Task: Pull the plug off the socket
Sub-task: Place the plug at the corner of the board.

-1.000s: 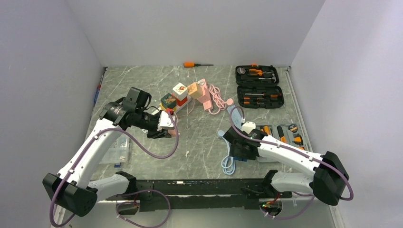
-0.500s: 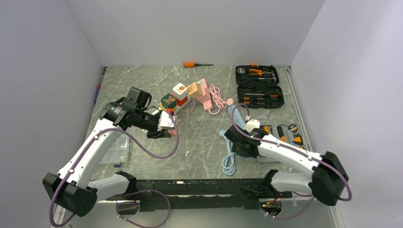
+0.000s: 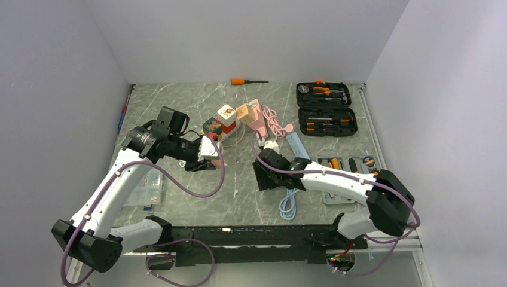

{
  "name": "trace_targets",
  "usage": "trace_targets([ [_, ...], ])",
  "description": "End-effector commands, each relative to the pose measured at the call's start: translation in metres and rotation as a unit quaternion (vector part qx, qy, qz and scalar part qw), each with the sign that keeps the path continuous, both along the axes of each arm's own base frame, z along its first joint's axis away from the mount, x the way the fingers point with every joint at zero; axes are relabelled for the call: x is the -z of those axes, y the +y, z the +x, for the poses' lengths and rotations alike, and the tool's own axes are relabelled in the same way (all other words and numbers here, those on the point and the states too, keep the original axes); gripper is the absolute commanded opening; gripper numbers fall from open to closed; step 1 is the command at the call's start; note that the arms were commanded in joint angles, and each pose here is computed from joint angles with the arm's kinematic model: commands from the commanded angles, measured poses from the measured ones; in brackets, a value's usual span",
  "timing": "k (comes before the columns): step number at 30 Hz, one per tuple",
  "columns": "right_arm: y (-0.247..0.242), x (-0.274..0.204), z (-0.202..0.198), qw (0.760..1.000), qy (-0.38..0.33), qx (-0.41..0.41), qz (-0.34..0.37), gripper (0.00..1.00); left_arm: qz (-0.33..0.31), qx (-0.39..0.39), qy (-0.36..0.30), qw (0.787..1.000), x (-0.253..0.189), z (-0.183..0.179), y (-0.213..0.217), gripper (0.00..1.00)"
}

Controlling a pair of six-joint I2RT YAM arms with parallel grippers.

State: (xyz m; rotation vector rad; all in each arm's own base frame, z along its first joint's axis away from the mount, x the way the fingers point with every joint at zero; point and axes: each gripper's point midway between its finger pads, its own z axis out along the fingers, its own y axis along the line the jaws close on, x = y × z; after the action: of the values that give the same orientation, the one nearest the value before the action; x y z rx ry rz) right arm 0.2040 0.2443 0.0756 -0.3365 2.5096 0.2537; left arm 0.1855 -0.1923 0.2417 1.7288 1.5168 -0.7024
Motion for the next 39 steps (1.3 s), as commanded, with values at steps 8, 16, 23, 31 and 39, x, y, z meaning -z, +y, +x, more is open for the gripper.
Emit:
trace_targets([
  [8, 0.001, 0.057, 0.004, 0.998, 0.049, -0.029, -0.032, 0.00, -0.022, 0.008, -0.020, 1.000, -0.022, 0.002, -0.007, 0.00],
  [16, -0.089, 0.068, -0.004, 0.978, 0.065, 0.172, -0.095, 0.00, -0.029, 0.024, -0.027, 0.999, -0.031, 0.002, -0.017, 0.00],
  [23, -0.086, 0.055, -0.005, 0.984, 0.064, 0.156, -0.058, 0.55, -0.031, 0.035, -0.016, 0.999, -0.028, -0.005, -0.023, 0.00],
  [31, -0.040, -0.058, 0.055, 0.994, -0.057, 0.094, 0.028, 0.84, -0.043, 0.046, -0.022, 0.998, -0.049, -0.013, -0.028, 0.00],
  [39, 0.025, -0.090, 0.103, 0.977, -0.175, -0.022, 0.120, 0.89, -0.063, 0.058, -0.045, 0.995, -0.073, -0.024, -0.033, 0.00],
])
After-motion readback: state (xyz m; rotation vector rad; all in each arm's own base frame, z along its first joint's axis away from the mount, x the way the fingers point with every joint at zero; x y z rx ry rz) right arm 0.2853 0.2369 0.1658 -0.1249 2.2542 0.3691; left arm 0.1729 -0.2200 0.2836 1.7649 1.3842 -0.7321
